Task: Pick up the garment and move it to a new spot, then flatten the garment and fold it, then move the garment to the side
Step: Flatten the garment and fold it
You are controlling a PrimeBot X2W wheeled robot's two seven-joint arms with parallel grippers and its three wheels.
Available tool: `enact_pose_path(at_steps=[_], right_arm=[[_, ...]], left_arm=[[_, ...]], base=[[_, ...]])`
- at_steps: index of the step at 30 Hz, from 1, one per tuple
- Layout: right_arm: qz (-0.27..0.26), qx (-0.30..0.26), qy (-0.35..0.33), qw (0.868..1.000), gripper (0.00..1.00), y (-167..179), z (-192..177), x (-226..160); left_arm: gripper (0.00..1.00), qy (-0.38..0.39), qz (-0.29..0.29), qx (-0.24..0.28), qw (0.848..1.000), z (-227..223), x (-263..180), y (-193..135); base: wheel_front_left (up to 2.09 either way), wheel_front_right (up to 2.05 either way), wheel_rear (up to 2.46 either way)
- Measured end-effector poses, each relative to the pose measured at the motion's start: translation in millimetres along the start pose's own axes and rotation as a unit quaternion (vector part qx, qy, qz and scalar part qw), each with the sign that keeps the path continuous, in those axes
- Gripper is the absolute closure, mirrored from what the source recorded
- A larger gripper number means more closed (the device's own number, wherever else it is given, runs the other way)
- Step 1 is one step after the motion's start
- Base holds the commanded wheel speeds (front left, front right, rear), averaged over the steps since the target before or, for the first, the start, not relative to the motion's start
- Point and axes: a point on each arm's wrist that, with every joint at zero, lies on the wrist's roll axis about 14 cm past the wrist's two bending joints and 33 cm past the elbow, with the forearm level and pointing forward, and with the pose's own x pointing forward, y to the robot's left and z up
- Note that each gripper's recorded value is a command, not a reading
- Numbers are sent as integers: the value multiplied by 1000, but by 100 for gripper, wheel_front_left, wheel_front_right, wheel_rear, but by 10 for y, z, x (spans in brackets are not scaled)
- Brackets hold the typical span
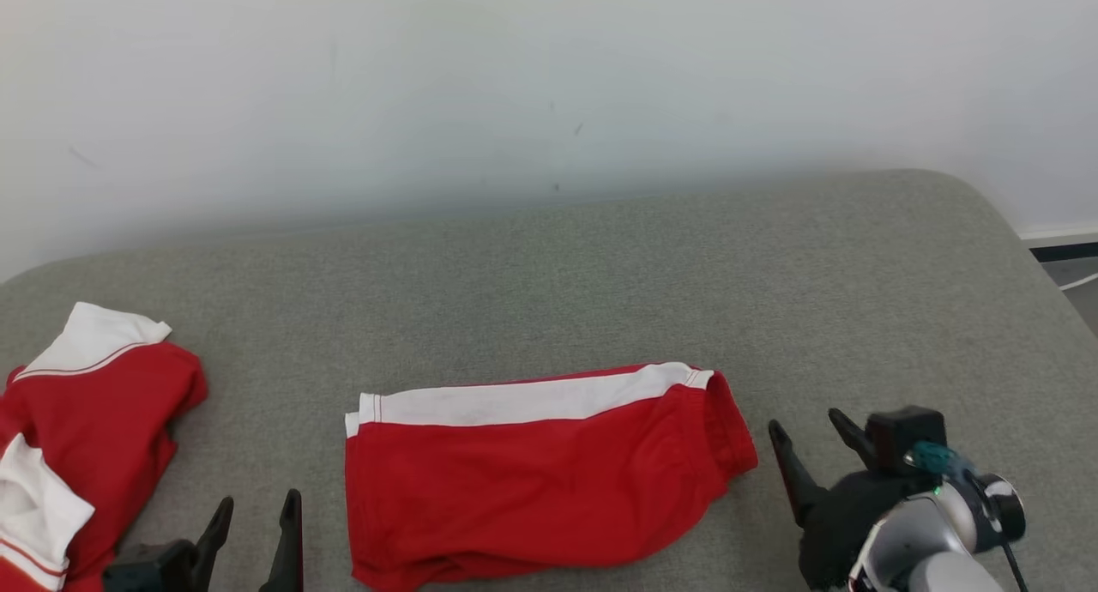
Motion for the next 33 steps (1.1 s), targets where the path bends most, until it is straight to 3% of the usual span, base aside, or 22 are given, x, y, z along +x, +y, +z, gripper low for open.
enact_pose_path(at_steps=[20, 33], right_arm=[[64, -66, 119, 989, 0, 540, -251, 352], [39, -101, 163, 981, 0, 394, -417, 464]], left_arm=[[0, 16, 29, -2, 999, -81, -88, 178], [0, 32, 26, -8, 999, -167, -78, 149]], base=[[0, 0, 0], [0, 0, 0]])
